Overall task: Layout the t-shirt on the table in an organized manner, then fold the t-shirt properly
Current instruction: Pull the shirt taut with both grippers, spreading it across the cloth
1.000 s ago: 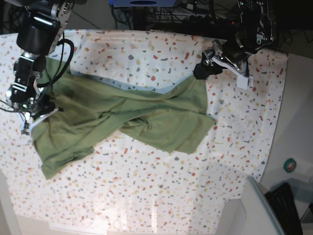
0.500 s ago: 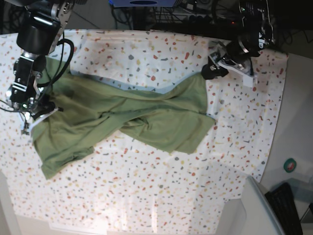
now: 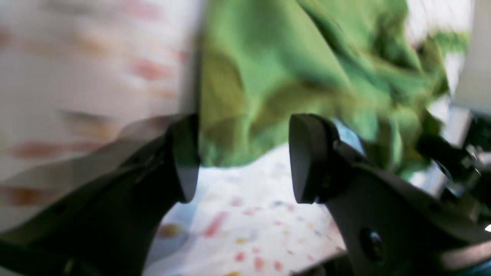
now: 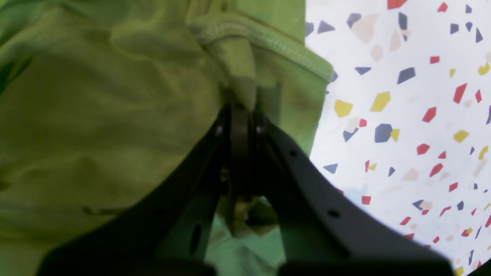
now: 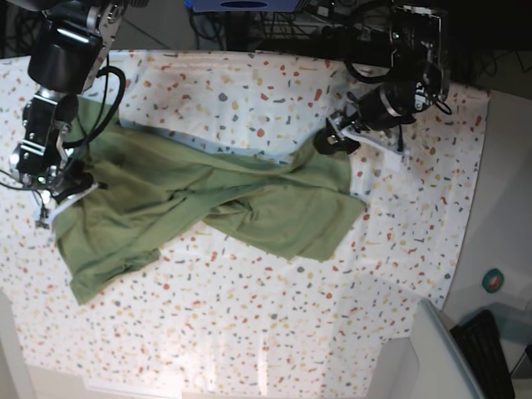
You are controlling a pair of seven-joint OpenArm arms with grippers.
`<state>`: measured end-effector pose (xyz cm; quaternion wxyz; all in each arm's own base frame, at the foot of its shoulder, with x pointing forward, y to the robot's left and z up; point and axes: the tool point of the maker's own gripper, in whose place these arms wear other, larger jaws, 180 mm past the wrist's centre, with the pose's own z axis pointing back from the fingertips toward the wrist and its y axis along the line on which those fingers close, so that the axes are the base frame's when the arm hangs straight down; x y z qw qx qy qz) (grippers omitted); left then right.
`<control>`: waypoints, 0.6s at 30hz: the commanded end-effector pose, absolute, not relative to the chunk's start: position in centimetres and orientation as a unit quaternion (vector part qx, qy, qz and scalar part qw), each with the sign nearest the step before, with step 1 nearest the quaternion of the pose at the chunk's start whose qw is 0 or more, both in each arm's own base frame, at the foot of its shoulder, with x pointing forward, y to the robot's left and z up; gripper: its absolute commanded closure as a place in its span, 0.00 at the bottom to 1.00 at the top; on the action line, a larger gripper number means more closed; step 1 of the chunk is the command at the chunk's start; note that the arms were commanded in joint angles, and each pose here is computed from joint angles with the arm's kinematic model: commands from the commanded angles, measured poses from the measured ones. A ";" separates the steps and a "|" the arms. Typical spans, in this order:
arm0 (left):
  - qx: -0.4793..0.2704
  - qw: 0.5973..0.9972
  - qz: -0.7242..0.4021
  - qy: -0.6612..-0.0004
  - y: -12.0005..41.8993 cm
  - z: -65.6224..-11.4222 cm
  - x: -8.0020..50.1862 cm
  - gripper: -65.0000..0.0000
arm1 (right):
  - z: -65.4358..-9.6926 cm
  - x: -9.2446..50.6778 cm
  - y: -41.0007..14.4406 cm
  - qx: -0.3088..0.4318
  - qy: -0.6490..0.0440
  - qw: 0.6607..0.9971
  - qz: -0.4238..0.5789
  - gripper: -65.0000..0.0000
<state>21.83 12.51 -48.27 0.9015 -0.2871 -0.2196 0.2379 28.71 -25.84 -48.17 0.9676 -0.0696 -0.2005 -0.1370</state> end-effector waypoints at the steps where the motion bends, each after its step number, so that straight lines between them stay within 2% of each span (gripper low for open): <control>1: -0.287 0.902 0.234 -0.222 12.7 -48.1 22.1 0.47 | -46.8 30.2 -26.6 -0.077 -0.225 0.962 -0.137 1.00; 9: -0.288 0.903 0.253 -0.193 12.3 -49.9 21.1 0.50 | -46.8 30.1 -26.8 -0.079 -0.225 0.962 -0.137 1.00; 11: -0.289 0.903 0.253 -0.195 12.3 -49.9 21.2 0.59 | -46.8 30.0 -26.8 -0.079 -0.224 0.962 -0.137 1.00; 16: -0.290 0.901 0.255 -0.197 12.5 -49.8 21.6 0.94 | -46.8 30.0 -26.8 -0.078 -0.224 0.962 -0.137 1.00; 17: -0.291 0.901 0.253 -0.200 12.4 -49.6 22.0 1.00 | -46.8 30.0 -26.8 -0.078 -0.224 0.962 -0.137 1.00; 18: -0.293 0.901 0.250 -0.200 12.2 -49.6 22.2 1.00 | -46.8 30.0 -26.8 -0.078 -0.224 0.962 -0.137 1.00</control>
